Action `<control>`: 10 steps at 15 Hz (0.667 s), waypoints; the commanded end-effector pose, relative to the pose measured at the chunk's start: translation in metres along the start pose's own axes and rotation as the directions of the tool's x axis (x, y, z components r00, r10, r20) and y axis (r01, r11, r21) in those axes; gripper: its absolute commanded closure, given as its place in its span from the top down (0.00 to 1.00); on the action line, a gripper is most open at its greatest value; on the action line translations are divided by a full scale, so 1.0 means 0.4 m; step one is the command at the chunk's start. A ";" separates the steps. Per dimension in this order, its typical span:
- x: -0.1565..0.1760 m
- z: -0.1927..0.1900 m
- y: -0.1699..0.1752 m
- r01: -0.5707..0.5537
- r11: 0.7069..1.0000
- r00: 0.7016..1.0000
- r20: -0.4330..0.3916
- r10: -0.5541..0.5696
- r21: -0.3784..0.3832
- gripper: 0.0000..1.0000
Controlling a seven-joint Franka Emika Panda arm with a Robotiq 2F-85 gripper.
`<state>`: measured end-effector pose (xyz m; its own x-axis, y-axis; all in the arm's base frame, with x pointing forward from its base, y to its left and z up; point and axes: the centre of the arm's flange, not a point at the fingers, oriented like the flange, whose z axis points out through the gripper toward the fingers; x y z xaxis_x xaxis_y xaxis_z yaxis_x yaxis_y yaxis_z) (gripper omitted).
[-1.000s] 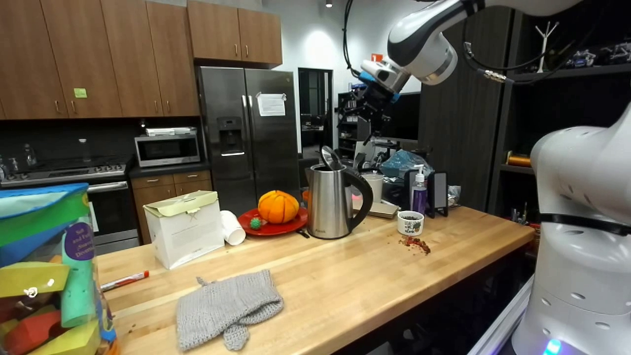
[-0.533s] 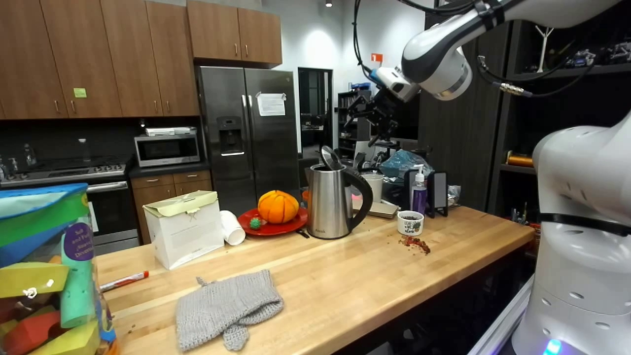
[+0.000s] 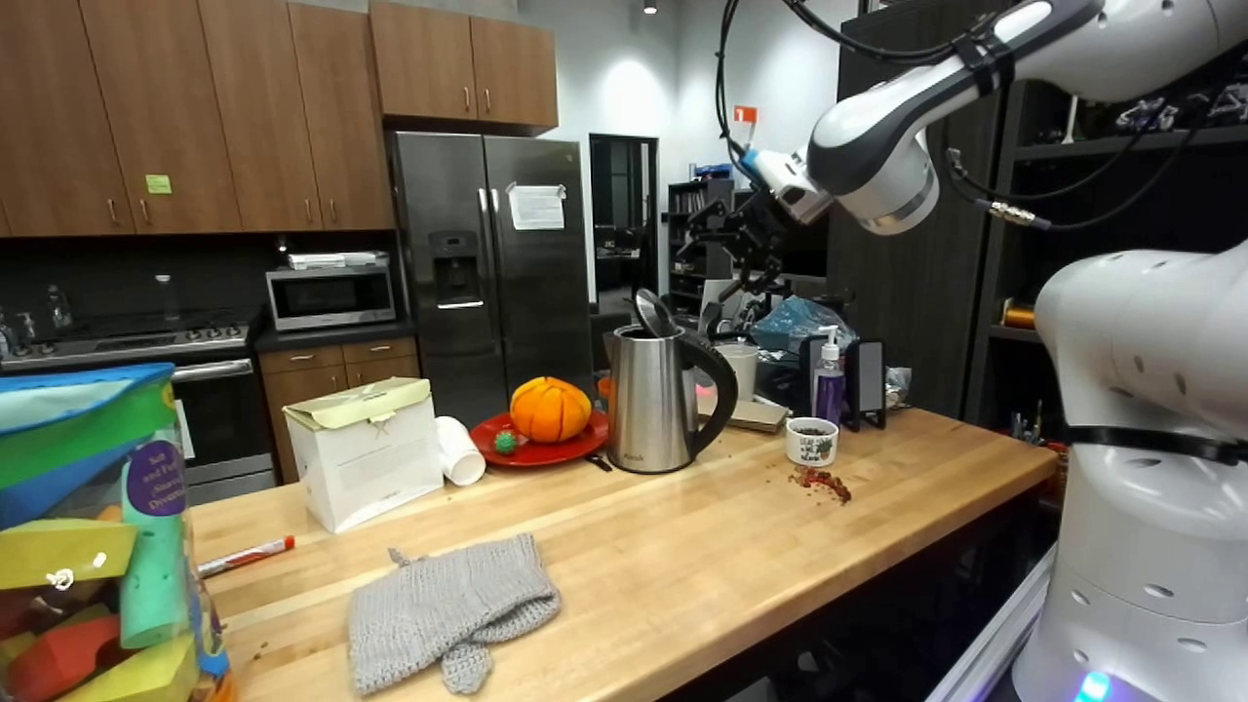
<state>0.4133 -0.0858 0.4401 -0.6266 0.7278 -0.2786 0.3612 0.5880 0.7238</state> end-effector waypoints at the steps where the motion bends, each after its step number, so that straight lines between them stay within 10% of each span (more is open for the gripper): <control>1: -0.005 0.014 -0.019 -0.043 0.998 0.998 -0.047 0.041 -0.053 1.00; 10: -0.002 0.064 -0.014 -0.098 0.987 0.989 -0.127 0.081 -0.131 1.00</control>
<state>0.4202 -0.0793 0.4184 -0.6667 0.7276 -0.1614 0.3559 0.5011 0.7888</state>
